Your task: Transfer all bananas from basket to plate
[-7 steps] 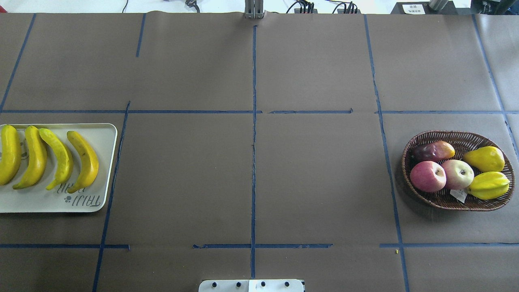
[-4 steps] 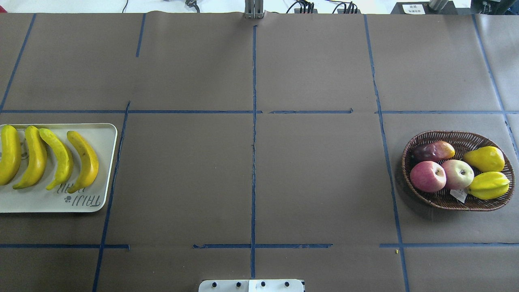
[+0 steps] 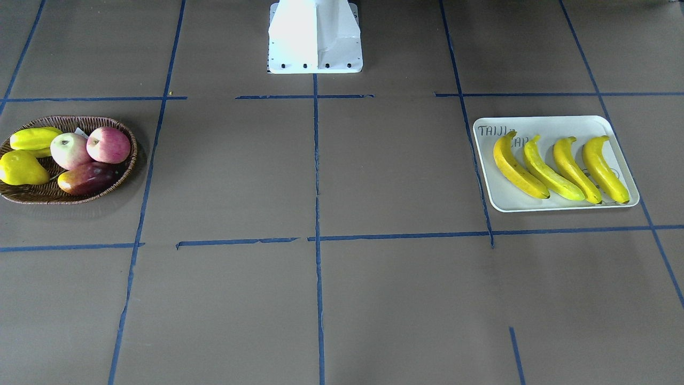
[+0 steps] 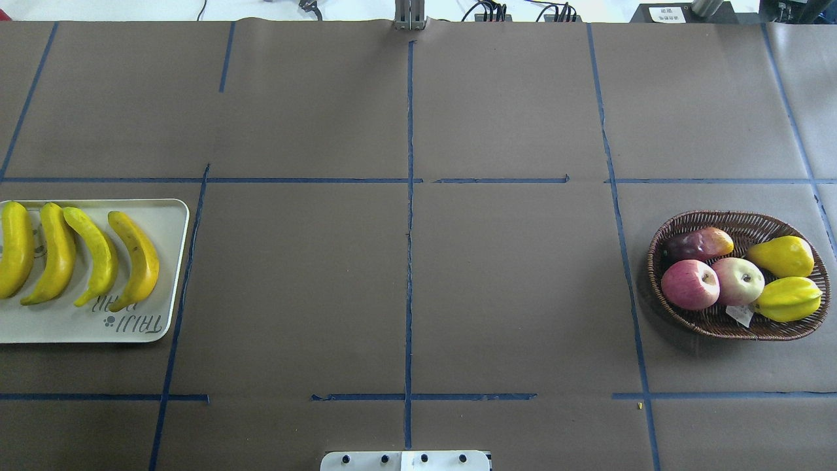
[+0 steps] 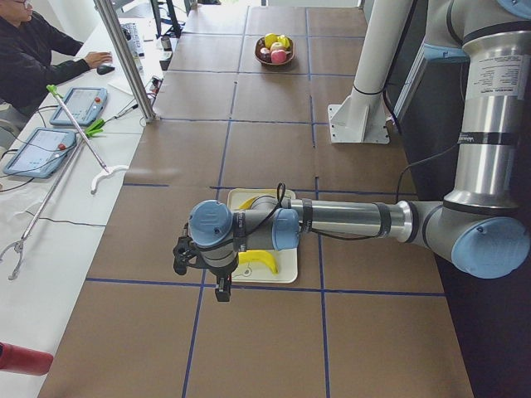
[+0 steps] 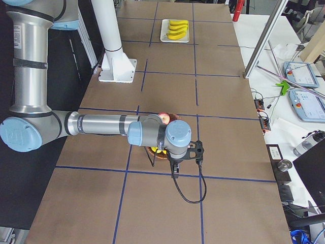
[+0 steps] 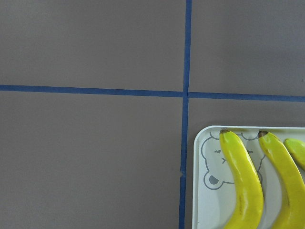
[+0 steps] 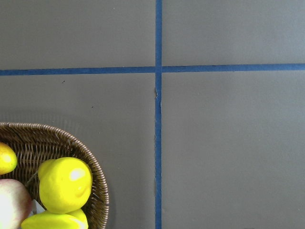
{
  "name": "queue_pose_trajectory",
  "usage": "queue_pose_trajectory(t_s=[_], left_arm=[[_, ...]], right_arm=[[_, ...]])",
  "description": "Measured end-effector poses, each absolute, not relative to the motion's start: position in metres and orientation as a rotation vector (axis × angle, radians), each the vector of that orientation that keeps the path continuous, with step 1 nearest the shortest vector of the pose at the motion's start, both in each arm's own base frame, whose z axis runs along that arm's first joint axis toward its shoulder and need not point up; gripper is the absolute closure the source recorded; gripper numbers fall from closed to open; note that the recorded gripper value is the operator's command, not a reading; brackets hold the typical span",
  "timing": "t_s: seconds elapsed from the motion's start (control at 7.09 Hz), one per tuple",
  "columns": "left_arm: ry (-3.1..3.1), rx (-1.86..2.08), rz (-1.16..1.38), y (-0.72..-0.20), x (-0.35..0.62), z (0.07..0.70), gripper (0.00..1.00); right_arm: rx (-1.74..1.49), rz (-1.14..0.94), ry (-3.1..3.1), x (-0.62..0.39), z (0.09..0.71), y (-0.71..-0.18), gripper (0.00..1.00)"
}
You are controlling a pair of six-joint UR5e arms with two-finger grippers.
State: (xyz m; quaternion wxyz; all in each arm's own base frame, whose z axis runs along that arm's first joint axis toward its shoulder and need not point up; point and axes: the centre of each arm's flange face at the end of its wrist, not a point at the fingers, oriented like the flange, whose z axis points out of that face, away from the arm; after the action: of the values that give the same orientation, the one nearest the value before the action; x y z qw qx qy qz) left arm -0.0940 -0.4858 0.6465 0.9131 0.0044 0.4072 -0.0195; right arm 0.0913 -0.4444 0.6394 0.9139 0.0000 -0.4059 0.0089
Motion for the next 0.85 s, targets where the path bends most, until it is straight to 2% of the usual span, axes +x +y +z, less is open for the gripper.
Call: queue_pose_trajectory(t_s=[0.85], left_arm=[[0.839,0.01,-0.038,-0.485,-0.093,0.65,0.0]], right_arm=[[-0.034,0.037,-0.832,0.097,0.653,-0.436,0.0]])
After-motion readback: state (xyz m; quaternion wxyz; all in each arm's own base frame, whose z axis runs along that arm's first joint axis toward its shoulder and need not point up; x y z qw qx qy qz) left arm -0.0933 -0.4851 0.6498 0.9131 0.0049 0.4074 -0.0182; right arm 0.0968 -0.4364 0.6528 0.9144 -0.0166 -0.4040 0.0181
